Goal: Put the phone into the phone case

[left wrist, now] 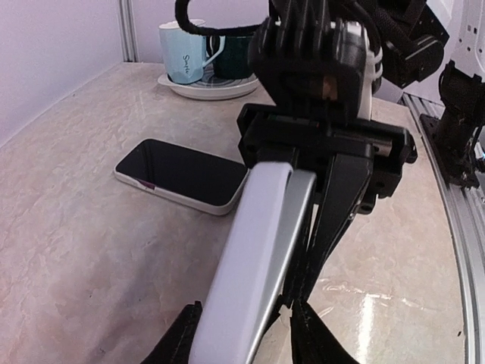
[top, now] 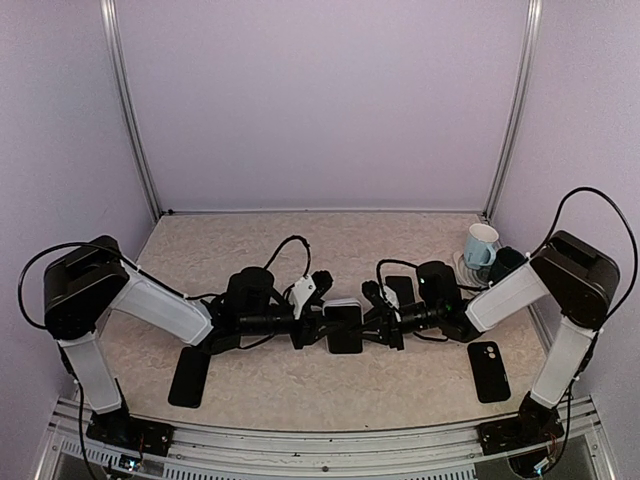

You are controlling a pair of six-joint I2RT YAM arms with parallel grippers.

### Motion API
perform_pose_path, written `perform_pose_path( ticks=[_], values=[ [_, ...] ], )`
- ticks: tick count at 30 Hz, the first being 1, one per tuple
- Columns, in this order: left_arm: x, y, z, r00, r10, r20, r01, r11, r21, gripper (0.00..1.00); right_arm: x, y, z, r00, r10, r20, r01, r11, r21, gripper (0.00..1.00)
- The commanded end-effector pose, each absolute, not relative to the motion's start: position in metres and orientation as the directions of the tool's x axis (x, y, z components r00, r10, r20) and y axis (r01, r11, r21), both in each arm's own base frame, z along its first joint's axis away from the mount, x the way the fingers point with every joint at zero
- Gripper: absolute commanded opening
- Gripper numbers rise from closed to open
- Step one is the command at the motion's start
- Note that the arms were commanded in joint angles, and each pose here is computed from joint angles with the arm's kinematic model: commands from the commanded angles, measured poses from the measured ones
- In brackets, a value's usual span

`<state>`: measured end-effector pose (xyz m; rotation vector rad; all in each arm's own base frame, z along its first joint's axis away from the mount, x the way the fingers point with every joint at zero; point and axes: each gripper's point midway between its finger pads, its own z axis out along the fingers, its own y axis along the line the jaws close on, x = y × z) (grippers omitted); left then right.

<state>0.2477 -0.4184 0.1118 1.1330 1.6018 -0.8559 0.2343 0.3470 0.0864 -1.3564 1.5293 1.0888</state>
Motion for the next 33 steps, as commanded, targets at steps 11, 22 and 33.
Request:
perform_pose_path(
  ticks=[11, 22, 33],
  values=[
    [0.229, -0.435, 0.17, -0.021, 0.163, -0.986, 0.972, 0.235, 0.018, 0.82, 0.221, 0.339, 0.13, 0.01, -0.28, -0.96, -0.999, 0.047, -0.025, 0.0],
    [0.226, -0.436, 0.165, 0.06, 0.231, -0.971, 0.98, 0.169, 0.101, 0.85, 0.218, 0.331, 0.124, 0.046, -0.311, -0.949, -0.996, 0.062, -0.069, 0.0],
    [0.234, -0.456, 0.16, 0.046, 0.238, -0.97, 0.986, 0.145, 0.083, 0.18, 0.215, 0.333, 0.131, 0.073, -0.3, -0.951, -0.995, 0.046, -0.091, 0.0]
  ],
)
